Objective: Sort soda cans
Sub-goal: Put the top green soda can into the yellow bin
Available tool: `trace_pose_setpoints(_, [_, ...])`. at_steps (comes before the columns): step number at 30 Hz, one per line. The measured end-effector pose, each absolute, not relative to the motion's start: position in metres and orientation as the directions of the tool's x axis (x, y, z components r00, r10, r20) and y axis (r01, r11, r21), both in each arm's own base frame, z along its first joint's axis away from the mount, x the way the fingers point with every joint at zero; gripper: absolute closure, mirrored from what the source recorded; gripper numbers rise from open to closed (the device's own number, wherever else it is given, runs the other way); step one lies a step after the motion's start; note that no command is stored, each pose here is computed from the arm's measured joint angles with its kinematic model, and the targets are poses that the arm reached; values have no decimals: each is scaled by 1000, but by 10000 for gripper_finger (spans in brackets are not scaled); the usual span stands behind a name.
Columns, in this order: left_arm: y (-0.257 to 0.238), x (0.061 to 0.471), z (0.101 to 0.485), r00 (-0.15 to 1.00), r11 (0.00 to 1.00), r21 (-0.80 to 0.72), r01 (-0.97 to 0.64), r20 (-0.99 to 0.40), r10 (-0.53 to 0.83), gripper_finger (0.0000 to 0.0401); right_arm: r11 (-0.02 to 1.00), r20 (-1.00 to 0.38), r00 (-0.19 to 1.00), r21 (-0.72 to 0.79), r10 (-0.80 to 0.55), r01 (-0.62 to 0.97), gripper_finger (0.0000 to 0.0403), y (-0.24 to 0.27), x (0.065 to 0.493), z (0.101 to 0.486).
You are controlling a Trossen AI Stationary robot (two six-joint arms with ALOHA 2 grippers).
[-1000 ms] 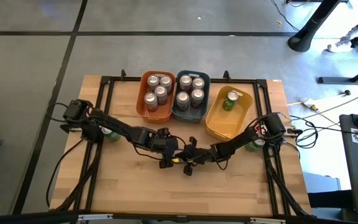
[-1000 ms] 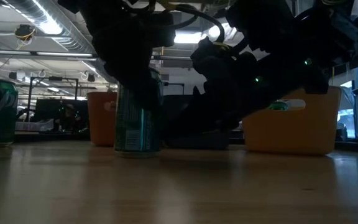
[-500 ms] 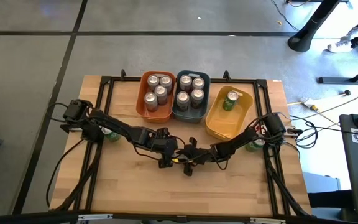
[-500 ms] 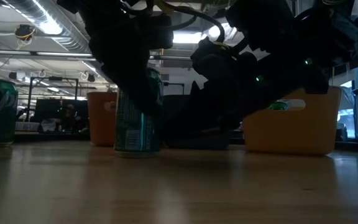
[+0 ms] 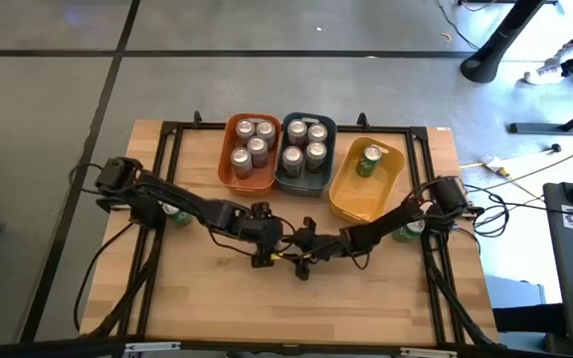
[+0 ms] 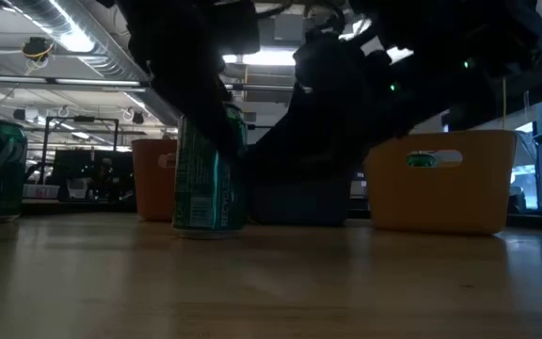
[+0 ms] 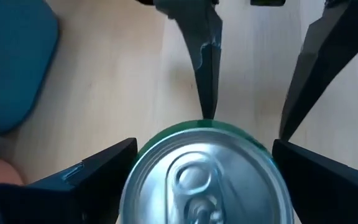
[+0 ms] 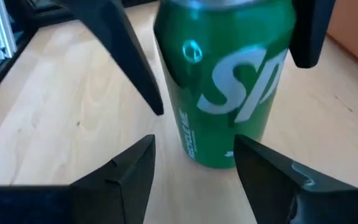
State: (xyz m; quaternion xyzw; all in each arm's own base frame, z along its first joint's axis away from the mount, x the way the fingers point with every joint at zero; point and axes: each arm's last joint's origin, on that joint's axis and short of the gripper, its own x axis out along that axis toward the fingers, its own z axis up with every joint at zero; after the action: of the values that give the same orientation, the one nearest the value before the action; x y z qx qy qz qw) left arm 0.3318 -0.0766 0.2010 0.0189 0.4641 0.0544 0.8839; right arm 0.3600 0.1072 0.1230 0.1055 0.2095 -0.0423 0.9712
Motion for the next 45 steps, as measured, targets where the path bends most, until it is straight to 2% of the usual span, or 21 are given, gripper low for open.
trace_pose_setpoints(6, [-73, 318, 217, 547, 993, 97, -67, -829, 118, 40, 974, -402, 915, 192, -35, 122, 184, 107, 359, 133])
trace_pose_setpoints(12, [-69, 292, 246, 536, 993, 83, -88, -836, 117, 40, 976, -358, 933, 189, -35, 108, 184, 103, 354, 161])
trace_pose_setpoints(25, [-59, 249, 304, 692, 997, 63, -49, -718, 79, 40, 970, -237, 970, 222, -48, 102, 184, 98, 352, 192])
trace_pose_setpoints(28, [-56, 239, 313, 708, 997, 63, -43, -702, 75, 40, 961, -236, 965, 221, -116, 169, 184, 97, 351, 192])
trace_pose_setpoints(32, [-53, 224, 322, 715, 997, 41, -62, -695, 73, 40, 917, -221, 954, 298, -204, 265, 182, 91, 352, 193])
trace_pose_setpoints(36, [-54, 214, 328, 719, 998, 35, -47, -693, 58, 40, 864, -258, 932, 373, -254, 338, 157, 78, 368, 204])
trace_pose_setpoints(41, [-57, 205, 329, 709, 999, 52, -16, -703, 48, 40, 929, -263, 934, 213, -243, 301, 130, 83, 390, 224])
trace_pose_setpoints(45, [-57, 202, 329, 701, 995, 97, 6, -710, 65, 40, 928, -272, 929, 206, -251, 311, 125, 84, 398, 231])
